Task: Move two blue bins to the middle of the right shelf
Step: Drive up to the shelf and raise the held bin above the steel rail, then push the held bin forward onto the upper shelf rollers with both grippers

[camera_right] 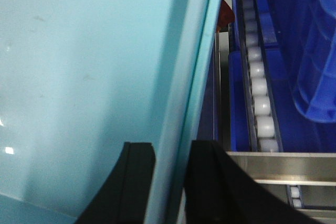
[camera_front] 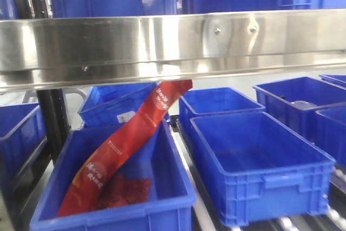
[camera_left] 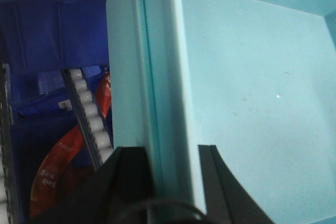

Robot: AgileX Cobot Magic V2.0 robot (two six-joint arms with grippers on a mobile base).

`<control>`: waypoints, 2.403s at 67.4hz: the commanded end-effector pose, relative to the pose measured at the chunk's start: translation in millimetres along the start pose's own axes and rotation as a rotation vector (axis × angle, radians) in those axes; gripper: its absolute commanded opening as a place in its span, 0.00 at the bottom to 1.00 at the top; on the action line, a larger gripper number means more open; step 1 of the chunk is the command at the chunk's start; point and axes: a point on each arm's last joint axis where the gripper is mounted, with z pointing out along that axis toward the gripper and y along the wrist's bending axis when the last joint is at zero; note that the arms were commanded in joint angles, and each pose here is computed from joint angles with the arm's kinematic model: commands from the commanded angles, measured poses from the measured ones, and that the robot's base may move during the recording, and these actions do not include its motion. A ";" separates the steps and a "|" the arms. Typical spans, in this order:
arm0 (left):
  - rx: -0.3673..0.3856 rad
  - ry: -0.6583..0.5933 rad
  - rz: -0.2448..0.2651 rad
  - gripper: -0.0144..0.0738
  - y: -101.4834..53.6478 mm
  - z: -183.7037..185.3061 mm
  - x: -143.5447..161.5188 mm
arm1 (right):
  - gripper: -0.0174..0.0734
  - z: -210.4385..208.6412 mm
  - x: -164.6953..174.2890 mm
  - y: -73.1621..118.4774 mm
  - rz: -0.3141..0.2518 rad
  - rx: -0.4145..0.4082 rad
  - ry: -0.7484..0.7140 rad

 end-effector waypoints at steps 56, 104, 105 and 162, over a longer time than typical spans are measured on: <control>0.140 -0.179 -0.086 0.04 -18.5 -16.9 -18.5 | 0.02 -5.2 -6.8 12.0 0.037 -0.103 -0.073; 0.140 -0.179 -0.086 0.04 -18.5 -16.9 -18.5 | 0.02 -5.2 -6.8 12.0 0.037 -0.103 -0.073; 0.140 -0.179 -0.086 0.04 -18.5 -16.9 -18.5 | 0.02 -5.2 -6.8 12.0 0.037 -0.103 -0.073; 0.148 -0.200 -0.095 0.04 -19.0 -17.4 -20.4 | 0.02 -6.2 -8.7 12.9 0.040 -0.113 -0.094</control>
